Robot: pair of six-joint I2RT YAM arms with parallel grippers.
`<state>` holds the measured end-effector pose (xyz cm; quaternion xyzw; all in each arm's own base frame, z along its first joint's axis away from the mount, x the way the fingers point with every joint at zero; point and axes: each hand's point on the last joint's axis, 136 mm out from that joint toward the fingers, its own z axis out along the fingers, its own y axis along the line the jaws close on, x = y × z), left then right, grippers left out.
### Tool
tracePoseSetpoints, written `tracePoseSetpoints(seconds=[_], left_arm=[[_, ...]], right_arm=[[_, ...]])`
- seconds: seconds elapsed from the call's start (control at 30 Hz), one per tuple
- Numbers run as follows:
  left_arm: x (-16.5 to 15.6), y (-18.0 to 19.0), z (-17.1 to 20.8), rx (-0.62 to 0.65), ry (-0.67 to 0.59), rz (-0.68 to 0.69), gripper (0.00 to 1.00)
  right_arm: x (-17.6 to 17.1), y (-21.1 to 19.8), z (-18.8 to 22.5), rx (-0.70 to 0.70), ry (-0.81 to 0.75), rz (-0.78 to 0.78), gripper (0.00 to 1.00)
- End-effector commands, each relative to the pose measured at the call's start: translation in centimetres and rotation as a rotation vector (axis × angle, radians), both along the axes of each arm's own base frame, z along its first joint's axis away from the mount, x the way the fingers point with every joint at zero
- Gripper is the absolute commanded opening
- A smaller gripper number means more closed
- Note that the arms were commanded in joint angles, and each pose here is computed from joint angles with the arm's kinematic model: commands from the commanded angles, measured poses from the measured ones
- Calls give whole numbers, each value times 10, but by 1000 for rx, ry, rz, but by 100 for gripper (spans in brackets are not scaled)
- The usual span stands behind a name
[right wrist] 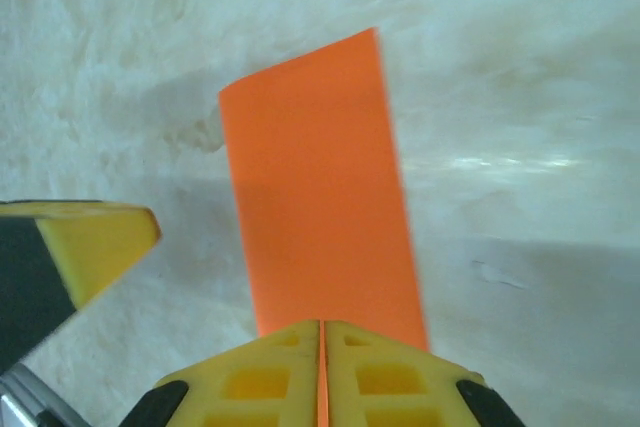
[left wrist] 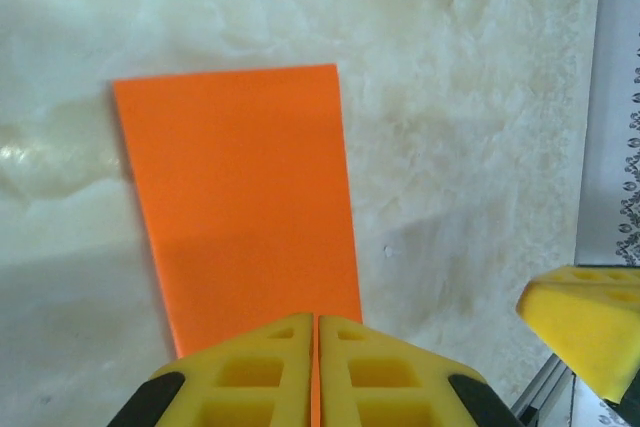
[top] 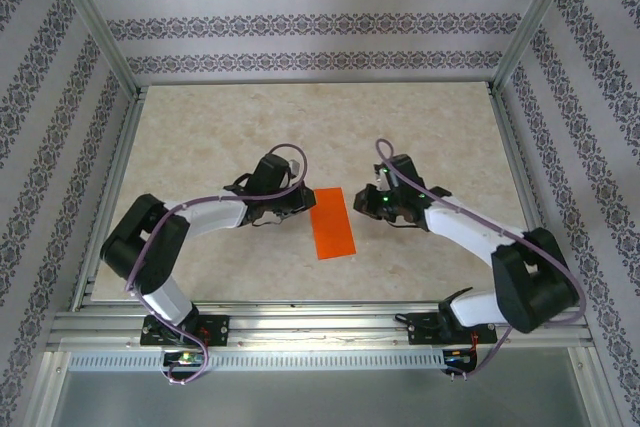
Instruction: Fold a paper plane with a square sheet of paper (pick it up from the middle)
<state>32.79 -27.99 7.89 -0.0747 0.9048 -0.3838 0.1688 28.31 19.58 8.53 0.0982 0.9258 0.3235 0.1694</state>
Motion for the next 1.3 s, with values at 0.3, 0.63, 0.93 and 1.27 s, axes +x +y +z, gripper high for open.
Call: tracePoseSetpoints(seconds=[0.3,0.63,0.93,1.27], left_arm=[[29,3,-37,101,80,-38,12],[26,15,-69,155,129,-27,12],[15,18,-80,150,135,-49,12],[24,10,-74,139,103,-80,12]], right_arm=[[-42,15,-29,138,204,96,25],[-64,18,-50,105,291,101,30],[-72,11,-65,76,335,65,36],[-62,33,-47,223,307,108,36]])
